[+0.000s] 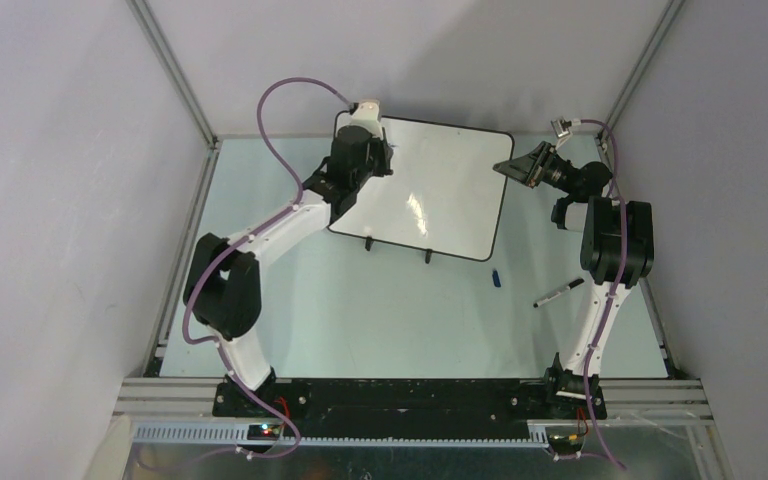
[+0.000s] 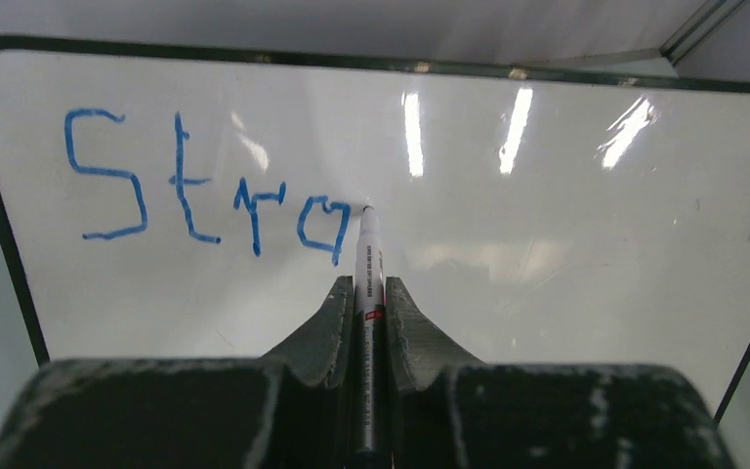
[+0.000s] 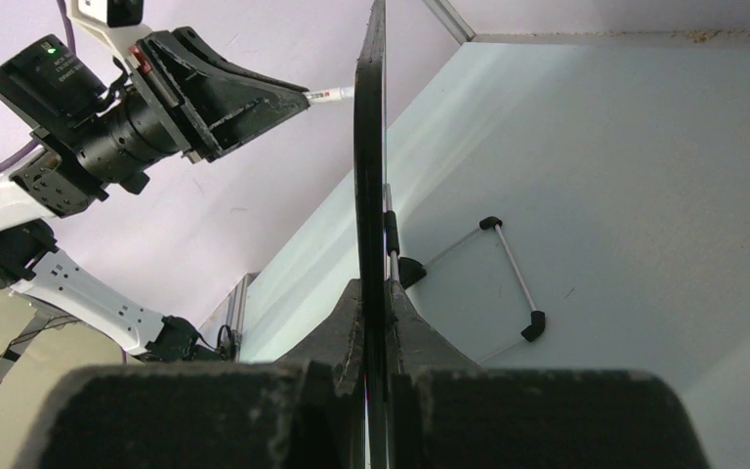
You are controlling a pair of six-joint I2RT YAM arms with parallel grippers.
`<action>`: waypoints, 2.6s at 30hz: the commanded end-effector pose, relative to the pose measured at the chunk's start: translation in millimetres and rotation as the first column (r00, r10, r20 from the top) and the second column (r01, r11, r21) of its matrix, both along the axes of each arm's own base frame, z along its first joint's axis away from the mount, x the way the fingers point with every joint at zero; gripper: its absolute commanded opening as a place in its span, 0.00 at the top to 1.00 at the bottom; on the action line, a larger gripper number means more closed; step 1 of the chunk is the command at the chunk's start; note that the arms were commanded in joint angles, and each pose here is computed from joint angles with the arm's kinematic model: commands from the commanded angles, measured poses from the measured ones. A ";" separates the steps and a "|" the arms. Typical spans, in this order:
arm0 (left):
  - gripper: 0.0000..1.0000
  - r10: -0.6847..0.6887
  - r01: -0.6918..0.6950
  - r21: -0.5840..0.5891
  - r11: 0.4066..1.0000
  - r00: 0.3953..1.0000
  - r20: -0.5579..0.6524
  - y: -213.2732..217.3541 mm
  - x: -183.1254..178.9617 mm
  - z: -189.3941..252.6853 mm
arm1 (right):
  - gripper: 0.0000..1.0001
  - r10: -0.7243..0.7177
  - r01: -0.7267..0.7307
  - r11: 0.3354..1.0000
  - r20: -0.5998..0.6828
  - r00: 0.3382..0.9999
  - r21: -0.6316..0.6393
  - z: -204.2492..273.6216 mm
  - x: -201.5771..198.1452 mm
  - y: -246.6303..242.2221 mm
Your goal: Write a sentence on the whiteboard
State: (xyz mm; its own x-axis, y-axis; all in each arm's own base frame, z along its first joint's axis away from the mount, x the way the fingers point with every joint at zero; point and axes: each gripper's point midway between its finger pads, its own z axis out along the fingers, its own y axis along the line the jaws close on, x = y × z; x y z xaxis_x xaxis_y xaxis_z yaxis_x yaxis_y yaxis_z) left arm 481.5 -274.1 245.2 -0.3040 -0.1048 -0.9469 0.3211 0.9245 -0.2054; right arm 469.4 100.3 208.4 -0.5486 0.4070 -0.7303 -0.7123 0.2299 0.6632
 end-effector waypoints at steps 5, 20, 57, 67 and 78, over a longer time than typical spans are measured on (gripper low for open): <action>1.00 0.001 -0.001 -0.004 1.000 1.000 0.019 3.7 -9.4 8.5 | 1.00 -0.002 0.002 1.000 0.092 0.996 -0.006 38.2 -9.5 -1.9; 1.00 0.000 0.000 -0.003 1.000 1.000 0.015 5.3 -17.8 7.9 | 1.00 -0.002 0.003 1.000 0.094 0.996 -0.007 38.7 -9.7 -1.9; 1.00 -0.001 0.001 -0.007 1.000 0.999 0.053 -5.2 1.6 26.9 | 1.00 0.002 -0.001 1.000 0.094 0.996 -0.009 38.5 -10.1 -1.1; 1.00 -0.015 0.015 -0.014 1.000 0.999 0.031 -8.8 0.0 19.5 | 1.00 0.002 -0.001 1.000 0.095 0.995 -0.009 38.4 -10.1 -1.2; 1.00 -0.016 0.016 -0.011 1.000 1.000 0.016 -10.2 -0.1 14.3 | 1.00 0.001 0.000 1.000 0.094 0.996 -0.009 38.5 -10.0 -1.8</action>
